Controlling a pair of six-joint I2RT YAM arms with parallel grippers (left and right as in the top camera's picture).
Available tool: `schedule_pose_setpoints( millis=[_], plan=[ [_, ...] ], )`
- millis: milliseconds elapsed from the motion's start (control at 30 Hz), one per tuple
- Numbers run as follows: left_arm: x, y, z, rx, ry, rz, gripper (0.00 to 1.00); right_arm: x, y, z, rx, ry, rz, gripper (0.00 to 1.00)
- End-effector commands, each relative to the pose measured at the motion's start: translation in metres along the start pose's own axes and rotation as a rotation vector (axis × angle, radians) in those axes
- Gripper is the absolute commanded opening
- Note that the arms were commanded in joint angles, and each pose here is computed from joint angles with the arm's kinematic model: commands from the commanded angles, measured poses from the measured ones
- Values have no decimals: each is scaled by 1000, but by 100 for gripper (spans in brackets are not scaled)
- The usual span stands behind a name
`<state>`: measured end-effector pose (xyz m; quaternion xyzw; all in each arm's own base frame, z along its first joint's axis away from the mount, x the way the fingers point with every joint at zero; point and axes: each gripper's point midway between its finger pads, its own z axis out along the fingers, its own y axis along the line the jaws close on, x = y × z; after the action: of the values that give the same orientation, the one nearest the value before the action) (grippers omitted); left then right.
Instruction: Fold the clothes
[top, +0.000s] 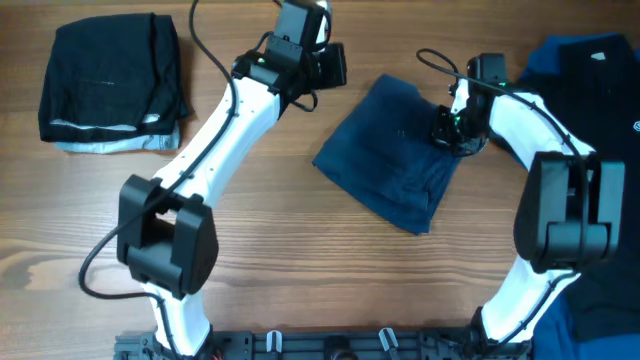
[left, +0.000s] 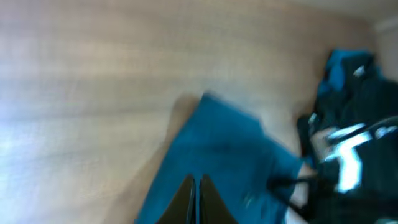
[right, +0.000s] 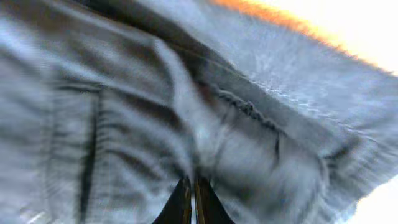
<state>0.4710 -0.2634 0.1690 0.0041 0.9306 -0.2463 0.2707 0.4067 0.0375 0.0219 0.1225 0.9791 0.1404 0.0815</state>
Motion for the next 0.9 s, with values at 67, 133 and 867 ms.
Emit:
schedule_pose_setpoints(
  millis=[67,133,867],
  plan=[
    [61,19,19,20,268,-37,4,-43,54,-85,-178,-253,-167,6],
    [76,20,24,38,329,-45,4,-49,78,-93,-302,-285,-209,6],
    [184,44,65,-136,616,-27,4,-48,67,74,-354,-139,-336,4]
  ],
)
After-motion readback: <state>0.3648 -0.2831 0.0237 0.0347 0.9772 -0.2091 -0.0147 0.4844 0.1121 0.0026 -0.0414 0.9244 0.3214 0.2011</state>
